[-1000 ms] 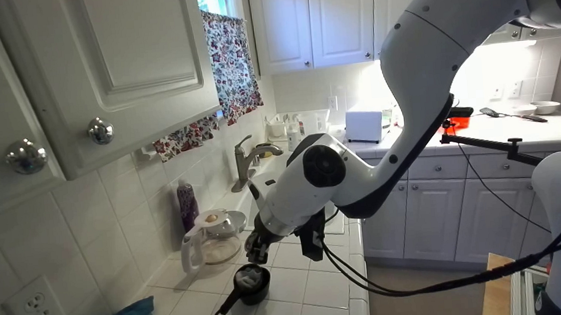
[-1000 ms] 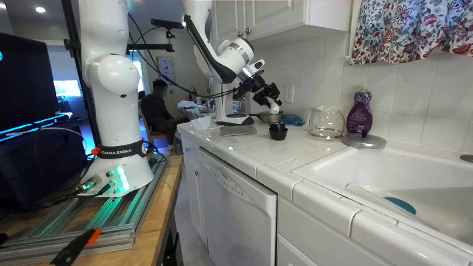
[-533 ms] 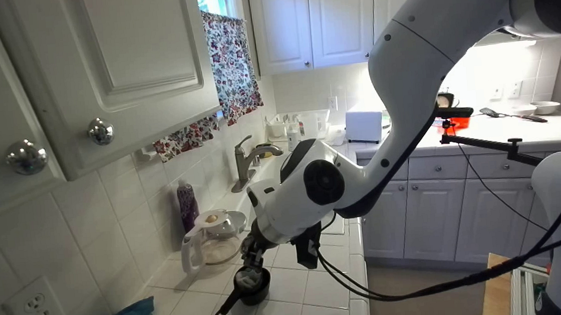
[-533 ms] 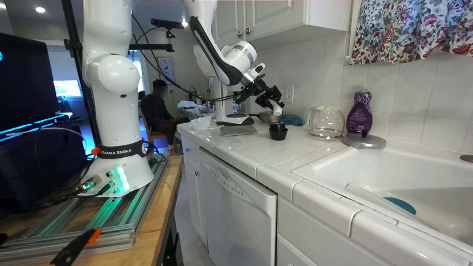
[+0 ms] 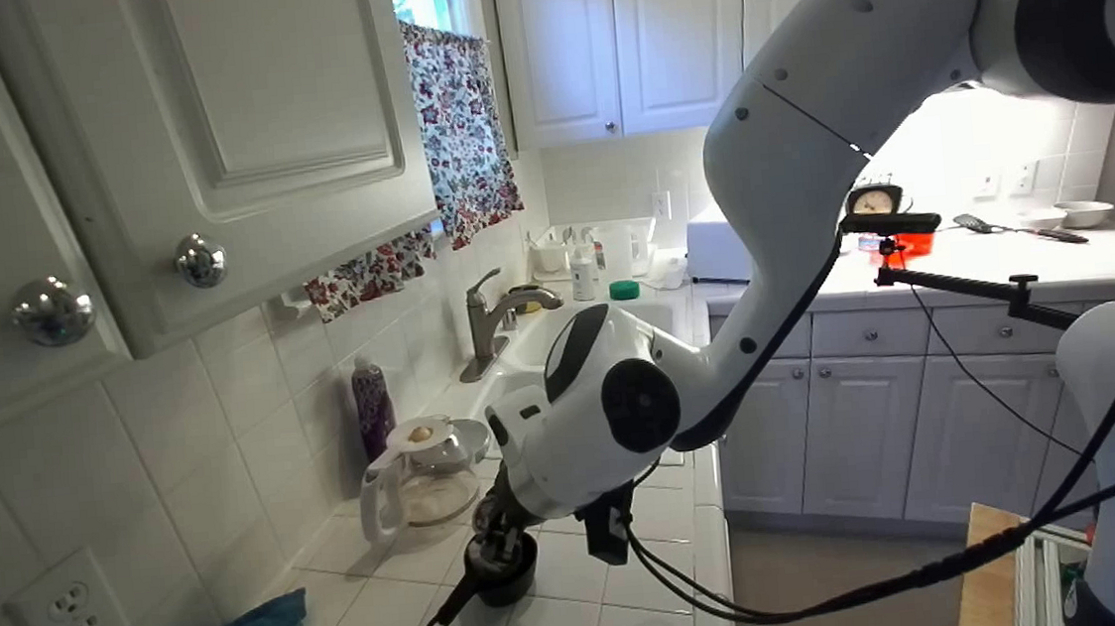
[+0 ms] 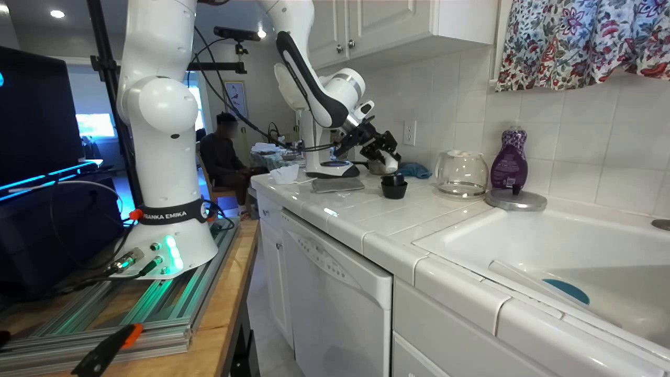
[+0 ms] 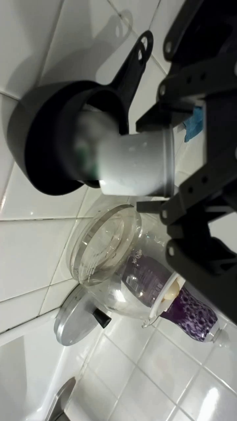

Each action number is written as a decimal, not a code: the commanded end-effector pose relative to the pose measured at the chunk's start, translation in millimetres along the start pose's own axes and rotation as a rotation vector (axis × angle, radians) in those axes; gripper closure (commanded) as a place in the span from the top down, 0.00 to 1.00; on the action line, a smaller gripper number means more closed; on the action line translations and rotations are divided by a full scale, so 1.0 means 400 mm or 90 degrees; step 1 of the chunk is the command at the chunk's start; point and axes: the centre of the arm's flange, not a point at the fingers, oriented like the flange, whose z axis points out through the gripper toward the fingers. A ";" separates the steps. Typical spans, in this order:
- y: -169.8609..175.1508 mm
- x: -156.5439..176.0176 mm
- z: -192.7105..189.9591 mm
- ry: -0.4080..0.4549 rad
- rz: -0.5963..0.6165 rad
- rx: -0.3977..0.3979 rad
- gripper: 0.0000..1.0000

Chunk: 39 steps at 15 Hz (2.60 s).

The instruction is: Put the coffee pod in the black pot

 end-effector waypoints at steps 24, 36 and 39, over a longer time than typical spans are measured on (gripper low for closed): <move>-0.050 -0.034 0.114 0.002 -0.030 0.012 0.87; -0.047 0.022 -0.017 0.034 -0.019 0.024 1.00; -0.018 -0.003 -0.104 -0.059 -0.008 0.025 1.00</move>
